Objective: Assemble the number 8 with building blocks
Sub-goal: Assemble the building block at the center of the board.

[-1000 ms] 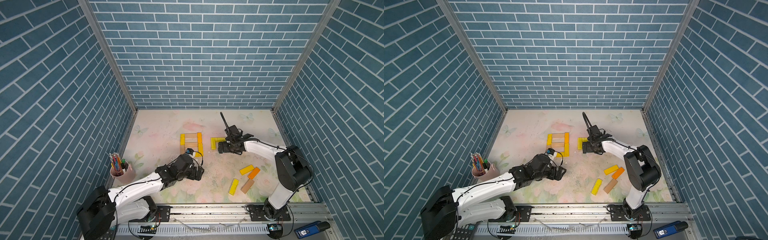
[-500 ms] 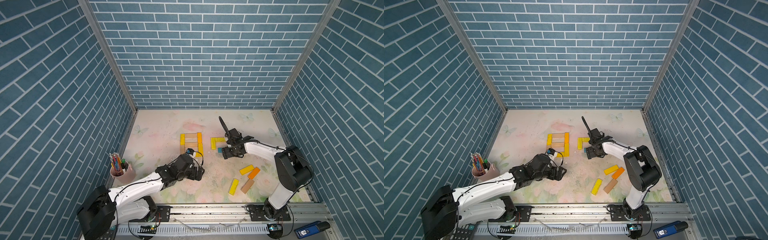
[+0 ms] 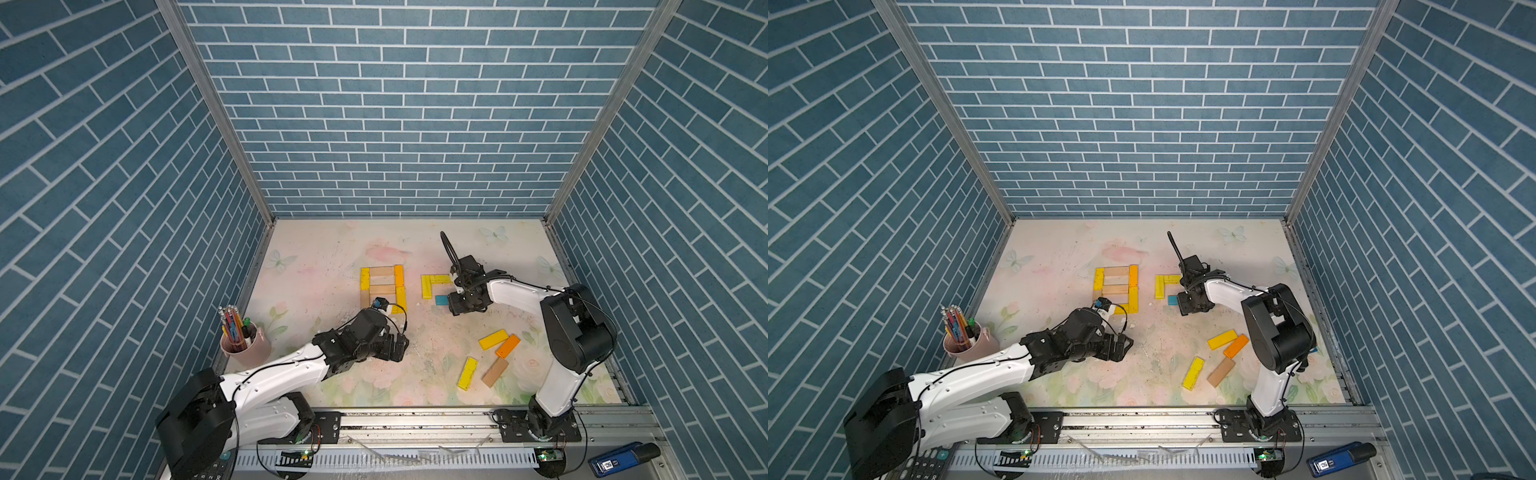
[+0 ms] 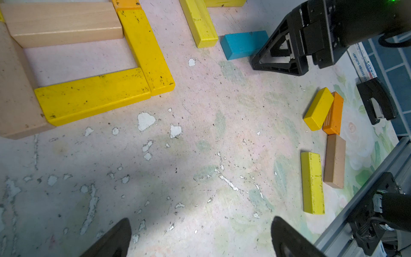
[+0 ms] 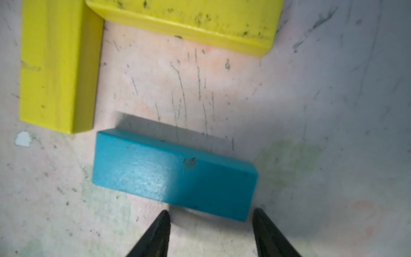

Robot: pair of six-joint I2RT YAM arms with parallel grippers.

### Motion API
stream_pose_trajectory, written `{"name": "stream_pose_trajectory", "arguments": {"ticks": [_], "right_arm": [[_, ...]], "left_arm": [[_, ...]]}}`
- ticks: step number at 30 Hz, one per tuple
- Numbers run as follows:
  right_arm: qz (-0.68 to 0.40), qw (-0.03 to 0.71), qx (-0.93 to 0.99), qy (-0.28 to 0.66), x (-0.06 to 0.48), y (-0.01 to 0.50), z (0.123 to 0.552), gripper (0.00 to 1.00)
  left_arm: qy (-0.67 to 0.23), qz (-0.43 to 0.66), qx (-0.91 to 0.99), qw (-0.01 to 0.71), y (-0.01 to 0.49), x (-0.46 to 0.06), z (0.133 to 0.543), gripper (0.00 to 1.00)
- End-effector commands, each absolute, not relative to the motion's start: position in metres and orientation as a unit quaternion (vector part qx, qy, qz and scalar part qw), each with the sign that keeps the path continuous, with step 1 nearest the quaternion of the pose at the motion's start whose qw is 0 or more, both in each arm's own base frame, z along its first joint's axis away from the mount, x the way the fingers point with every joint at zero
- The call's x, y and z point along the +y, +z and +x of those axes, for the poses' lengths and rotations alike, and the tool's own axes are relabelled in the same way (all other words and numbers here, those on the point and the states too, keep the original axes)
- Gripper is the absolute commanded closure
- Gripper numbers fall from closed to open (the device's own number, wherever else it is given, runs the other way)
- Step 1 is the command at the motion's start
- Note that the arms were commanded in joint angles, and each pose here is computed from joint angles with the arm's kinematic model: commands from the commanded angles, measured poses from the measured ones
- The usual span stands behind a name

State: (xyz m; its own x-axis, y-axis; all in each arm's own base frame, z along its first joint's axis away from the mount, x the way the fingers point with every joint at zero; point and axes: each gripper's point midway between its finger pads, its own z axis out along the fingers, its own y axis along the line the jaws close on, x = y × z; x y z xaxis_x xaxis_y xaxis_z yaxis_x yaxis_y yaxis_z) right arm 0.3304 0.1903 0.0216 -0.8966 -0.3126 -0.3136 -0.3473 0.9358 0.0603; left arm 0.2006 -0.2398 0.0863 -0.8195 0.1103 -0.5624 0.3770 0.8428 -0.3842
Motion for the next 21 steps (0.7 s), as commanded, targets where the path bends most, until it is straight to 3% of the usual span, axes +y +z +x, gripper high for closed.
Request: {"name": "stream_pose_trajectory", "arguments": {"ticks": [1,21], "right_arm": [[-0.188,0.146,0.969,0.058,0.1918,0.0191,0.3348,0.41],[-0.238,0.147,0.958,0.064,0.2015,0.0212,0.3446,0.42]], "left_arm": [[-0.248,0.134,0.919,0.274,0.0918,-0.2425,0.2048,0.01],[-0.249,0.134,0.922,0.266,0.0862,-0.2446,0.2042,0.01]]}}
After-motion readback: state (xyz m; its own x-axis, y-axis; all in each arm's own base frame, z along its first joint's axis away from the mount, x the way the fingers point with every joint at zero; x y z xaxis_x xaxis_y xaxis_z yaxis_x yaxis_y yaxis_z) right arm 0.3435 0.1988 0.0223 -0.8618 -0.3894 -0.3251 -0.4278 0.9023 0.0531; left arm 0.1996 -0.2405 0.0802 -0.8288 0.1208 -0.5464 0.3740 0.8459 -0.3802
